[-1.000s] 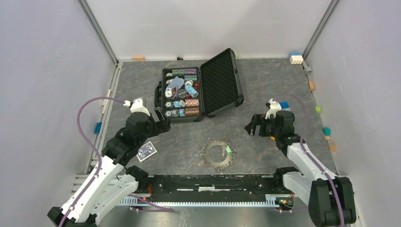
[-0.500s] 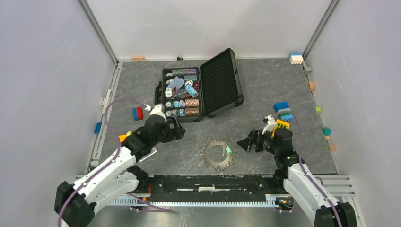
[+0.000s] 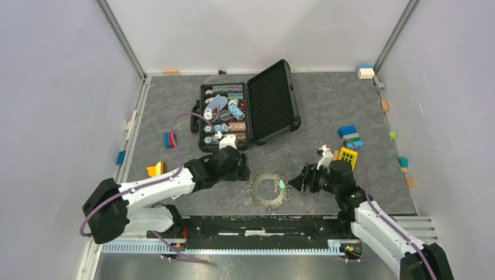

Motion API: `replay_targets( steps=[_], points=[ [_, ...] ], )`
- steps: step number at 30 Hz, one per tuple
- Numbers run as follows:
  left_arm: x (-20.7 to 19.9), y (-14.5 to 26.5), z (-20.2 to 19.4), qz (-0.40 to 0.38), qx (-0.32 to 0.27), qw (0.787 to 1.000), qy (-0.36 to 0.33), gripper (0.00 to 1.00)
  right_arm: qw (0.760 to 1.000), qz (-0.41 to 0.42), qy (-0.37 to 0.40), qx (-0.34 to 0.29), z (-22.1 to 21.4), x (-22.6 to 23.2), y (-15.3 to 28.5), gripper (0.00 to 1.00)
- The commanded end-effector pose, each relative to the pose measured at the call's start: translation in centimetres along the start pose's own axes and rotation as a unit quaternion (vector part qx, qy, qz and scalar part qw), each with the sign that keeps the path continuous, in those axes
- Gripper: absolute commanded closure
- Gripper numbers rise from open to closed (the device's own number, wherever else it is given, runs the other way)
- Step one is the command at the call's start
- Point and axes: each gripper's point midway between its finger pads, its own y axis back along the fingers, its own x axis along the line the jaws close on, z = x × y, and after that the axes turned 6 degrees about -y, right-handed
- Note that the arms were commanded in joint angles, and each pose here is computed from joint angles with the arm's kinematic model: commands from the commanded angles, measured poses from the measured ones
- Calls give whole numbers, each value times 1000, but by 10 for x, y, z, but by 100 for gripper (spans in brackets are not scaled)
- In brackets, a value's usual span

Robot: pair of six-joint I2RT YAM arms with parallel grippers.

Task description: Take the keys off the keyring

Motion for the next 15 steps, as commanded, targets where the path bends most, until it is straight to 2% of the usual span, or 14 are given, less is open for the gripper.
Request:
replay_targets(
  steps=[1, 6, 8, 15],
  points=[
    [-32, -2, 15, -24, -32, 999, 22, 17, 1000, -18, -8, 1, -5, -1, -3, 23],
    [-46, -7, -9, -27, -15, 1000, -1, 24, 1000, -16, -12, 21, -22, 4, -9, 28],
    [-51, -9, -19, -31, -8, 999, -3, 24, 999, -19, -14, 28, -28, 5, -11, 30],
    [-53, -15, -52, -22, 15, 999, -21, 39, 998, -57, -8, 29, -32, -3, -14, 33]
  ],
)
